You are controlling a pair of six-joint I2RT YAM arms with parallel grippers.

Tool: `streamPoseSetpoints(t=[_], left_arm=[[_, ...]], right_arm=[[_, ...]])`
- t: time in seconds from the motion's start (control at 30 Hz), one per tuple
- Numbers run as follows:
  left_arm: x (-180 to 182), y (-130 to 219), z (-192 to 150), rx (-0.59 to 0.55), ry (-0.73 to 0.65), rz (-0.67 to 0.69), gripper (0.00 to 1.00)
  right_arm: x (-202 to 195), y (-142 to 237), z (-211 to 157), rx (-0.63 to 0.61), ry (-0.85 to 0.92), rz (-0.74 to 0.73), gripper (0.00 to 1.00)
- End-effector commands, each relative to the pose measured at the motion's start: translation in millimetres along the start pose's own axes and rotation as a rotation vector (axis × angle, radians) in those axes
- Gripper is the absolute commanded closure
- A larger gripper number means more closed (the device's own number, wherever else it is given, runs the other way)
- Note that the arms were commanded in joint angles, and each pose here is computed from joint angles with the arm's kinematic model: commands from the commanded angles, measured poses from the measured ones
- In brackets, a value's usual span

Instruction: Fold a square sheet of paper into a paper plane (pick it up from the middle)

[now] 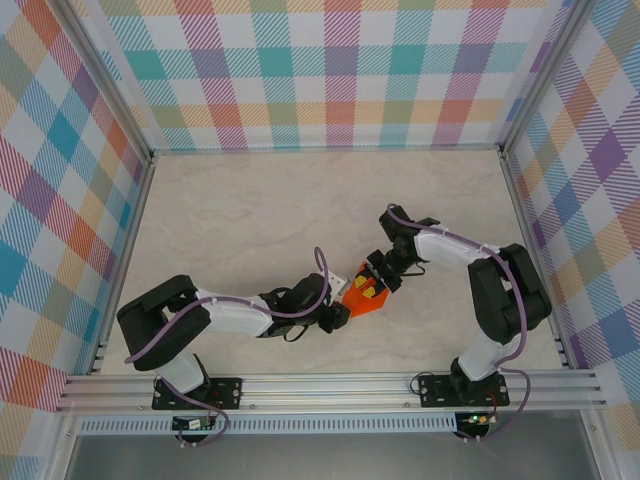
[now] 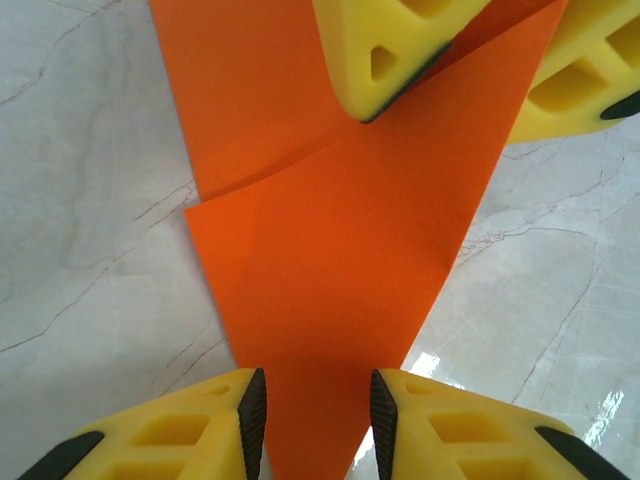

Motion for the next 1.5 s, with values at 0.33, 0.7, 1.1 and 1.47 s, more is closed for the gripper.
streamPoseSetpoints(t=[0.33,0.7,1.1,1.47], left_arm=[[-13.0,18.8,7.3,-0.081,0.004,-0.075,0.56],[-19.7,0.9,6.9,-0.06,0.002,-0.104,0.54],[-17.9,-7.9,7.3,-0.053,-0.016,-0.083,0.71],[-17.6,-9.5,2.2,-0.026,-0.017,-0.094,0.87]], right_arm=[[5.7,-0.3,-2.5,0.032,-0.003,-0.011,0.8],[7.8,0.6,-2.9,0.038,-0.005,-0.01,0.8],[10.1,3.3,-3.2,0.033,0.015,-0.005,0.68],[11.6,11.6,-4.6,0.014,0.042,-0.005,0.62]])
Point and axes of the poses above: each hand's point on the last joint's axis, 136 mm out from that joint toward the fingers, its own y axis back along the fingers, its own x axis along the line the jaws close on, z = x × y, the point moved 6 cm from there along y, back along the fingers, and after that the axes turned 13 degrees about y, right-handed, at the moved point
